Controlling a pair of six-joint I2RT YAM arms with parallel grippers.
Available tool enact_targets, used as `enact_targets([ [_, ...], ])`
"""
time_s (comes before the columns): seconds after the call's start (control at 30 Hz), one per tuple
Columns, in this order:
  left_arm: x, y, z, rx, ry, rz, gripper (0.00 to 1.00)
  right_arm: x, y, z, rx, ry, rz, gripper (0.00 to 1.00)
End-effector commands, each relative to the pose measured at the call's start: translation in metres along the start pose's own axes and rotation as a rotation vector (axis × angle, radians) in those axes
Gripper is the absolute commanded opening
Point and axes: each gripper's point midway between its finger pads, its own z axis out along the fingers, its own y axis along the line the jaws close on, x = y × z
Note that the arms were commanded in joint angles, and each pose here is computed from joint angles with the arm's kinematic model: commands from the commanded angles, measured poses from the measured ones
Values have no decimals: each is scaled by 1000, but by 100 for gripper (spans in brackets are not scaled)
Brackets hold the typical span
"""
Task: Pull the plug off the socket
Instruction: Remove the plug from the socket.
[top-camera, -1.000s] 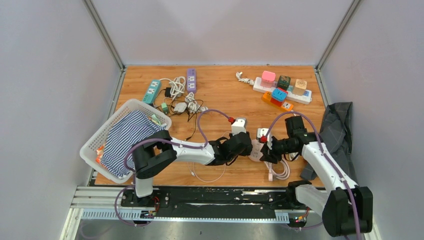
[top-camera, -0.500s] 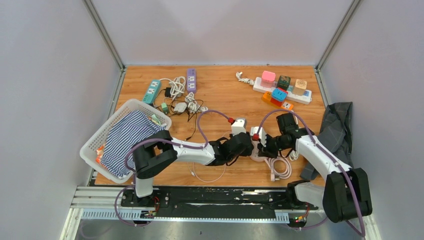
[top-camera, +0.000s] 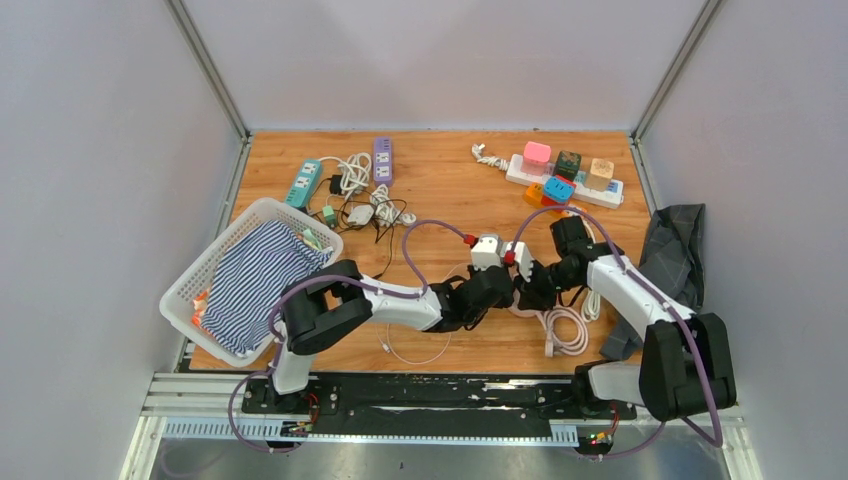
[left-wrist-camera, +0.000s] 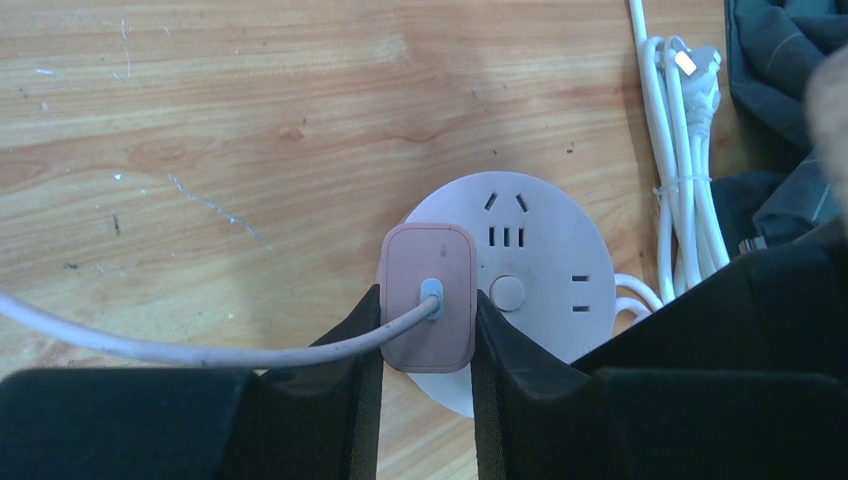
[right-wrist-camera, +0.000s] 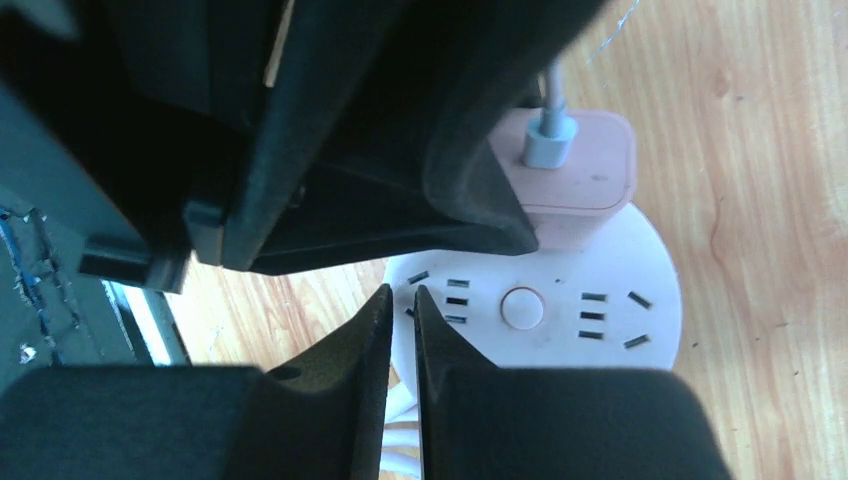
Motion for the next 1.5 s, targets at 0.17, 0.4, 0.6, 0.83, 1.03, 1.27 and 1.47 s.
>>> enact_targets([
  [0.17, 58, 65, 9, -173, 102, 267, 0, 4, 0, -13, 3, 15, 154, 15],
  [0.4, 44, 65, -5, -207, 58, 385, 0, -5, -10, -27, 74, -51, 169, 20],
  [0.6, 49, 62, -7, -252, 61, 473, 0, 15, -29, -22, 152, 35, 251, 22],
  [0.83, 60, 45, 1, -214, 100, 526, 0, 34, -34, -14, 134, 134, 363, 17],
  [1.03, 83, 34, 9, -142, 183, 515, 0, 47, -33, -8, 117, 209, 438, 16],
  [1.27, 89, 40, 6, -132, 245, 308, 0, 65, -31, -4, 87, 303, 507, 15],
  [1.47, 98, 41, 8, -115, 290, 283, 0, 67, -31, -4, 88, 313, 503, 15],
])
